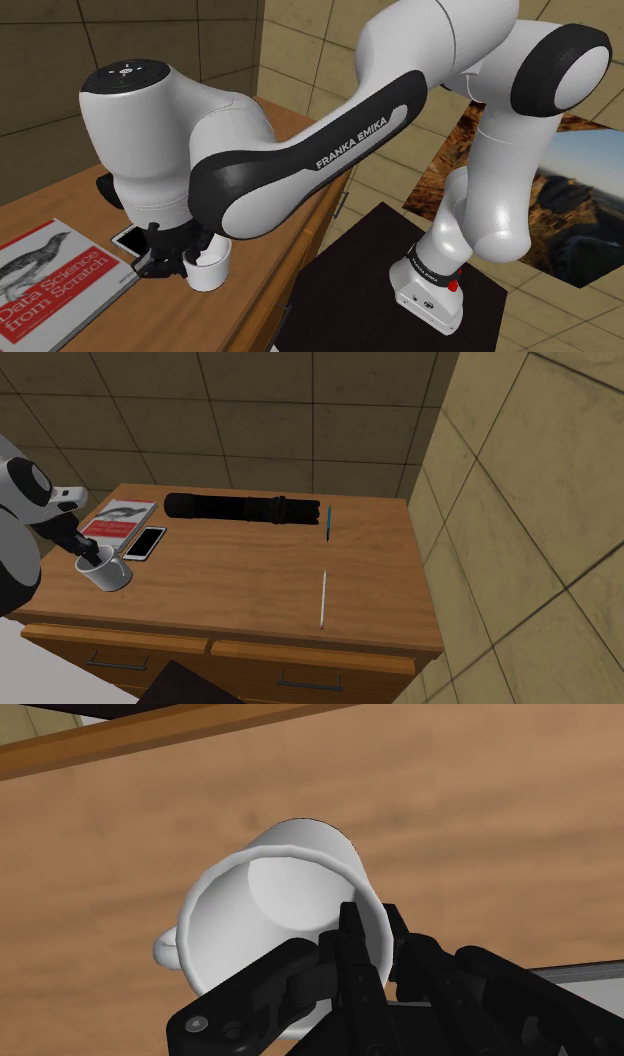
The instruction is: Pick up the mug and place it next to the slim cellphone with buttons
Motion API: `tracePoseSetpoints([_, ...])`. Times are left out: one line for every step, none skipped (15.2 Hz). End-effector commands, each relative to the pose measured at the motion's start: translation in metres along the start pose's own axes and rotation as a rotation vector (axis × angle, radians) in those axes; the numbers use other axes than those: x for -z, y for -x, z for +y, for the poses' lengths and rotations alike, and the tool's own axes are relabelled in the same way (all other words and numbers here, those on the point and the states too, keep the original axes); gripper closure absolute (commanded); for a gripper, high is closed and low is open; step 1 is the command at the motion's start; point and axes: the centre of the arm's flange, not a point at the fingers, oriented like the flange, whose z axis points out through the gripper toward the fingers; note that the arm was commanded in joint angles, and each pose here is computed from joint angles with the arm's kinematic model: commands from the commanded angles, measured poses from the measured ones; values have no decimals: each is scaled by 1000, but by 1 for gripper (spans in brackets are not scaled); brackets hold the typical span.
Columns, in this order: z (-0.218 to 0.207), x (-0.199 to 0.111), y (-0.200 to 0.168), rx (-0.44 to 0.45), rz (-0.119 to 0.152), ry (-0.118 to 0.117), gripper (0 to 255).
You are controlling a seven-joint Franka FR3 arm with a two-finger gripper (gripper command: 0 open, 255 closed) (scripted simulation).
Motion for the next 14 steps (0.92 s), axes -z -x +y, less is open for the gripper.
tracePoseSetpoints([0, 0, 0, 0, 0, 0, 0])
tracePoseSetpoints([0, 0, 0, 0, 0, 0, 0])
tracePoseSetpoints([0, 0, 0, 0, 0, 0, 0])
tracePoseSetpoints([0, 0, 0, 0, 0, 0, 0])
tracePoseSetpoints([0, 0, 0, 0, 0, 0, 0])
tracePoseSetpoints([0, 0, 0, 0, 0, 0, 0])
tracePoseSetpoints([0, 13, 0, 0, 0, 0, 0])
tracePoseSetpoints([0, 27, 0, 0, 0, 0, 0])
tracePoseSetpoints([0, 40, 0, 0, 0, 0, 0])
tracePoseSetpoints([0, 50, 0, 0, 0, 0, 0])
tracePoseSetpoints([0, 50, 0, 0, 0, 0, 0])
tracePoseSetpoints([0, 50, 0, 0, 0, 0, 0])
tracePoseSetpoints([0, 50, 0, 0, 0, 0, 0])
tracePoseSetpoints([0, 50, 0, 0, 0, 0, 0])
